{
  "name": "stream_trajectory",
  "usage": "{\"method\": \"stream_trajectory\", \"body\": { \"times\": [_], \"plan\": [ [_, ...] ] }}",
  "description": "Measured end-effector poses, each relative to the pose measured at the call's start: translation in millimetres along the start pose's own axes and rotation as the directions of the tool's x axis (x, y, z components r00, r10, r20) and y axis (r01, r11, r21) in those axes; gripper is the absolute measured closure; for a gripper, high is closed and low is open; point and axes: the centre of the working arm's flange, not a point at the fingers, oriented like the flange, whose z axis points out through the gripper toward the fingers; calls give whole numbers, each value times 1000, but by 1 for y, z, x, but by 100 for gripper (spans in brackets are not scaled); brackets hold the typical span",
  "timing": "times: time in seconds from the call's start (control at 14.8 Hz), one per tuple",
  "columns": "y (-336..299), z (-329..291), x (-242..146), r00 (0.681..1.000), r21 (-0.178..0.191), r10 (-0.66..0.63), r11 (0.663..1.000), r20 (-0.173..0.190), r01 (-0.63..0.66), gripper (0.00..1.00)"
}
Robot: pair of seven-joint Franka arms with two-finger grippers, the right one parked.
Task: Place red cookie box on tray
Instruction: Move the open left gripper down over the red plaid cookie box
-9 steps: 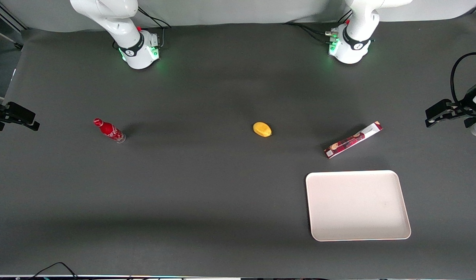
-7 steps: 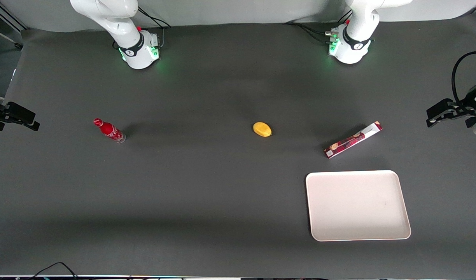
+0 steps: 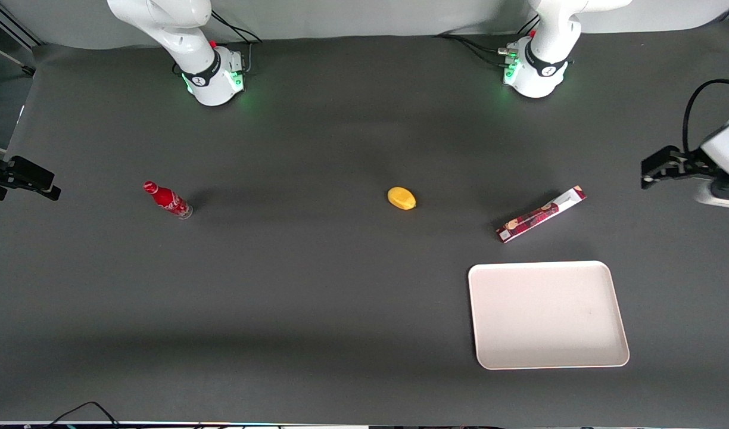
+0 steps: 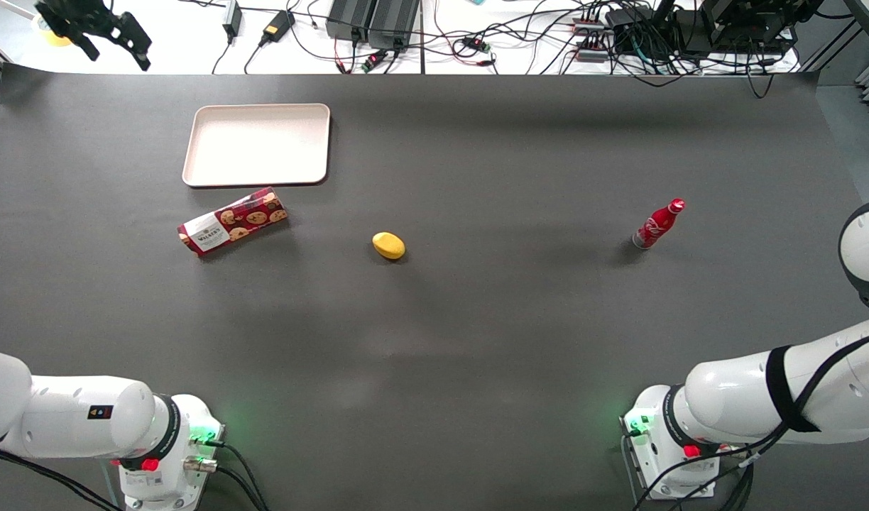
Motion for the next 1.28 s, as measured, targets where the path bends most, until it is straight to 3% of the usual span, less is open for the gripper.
{"method": "stream_trajectory", "body": {
  "times": [0.2,0.47,0.81,1.15,1.28],
  "plan": [
    [22,38,7,978,-37,190,982,89,-188,0],
    [44,95,9,937,-93,300,953,179,-287,0],
    [54,166,-7,914,-107,362,932,182,-348,0],
    [69,255,-31,900,-82,421,907,112,-414,0],
    [74,283,-45,894,-79,438,899,99,-431,0]
  ]
}}
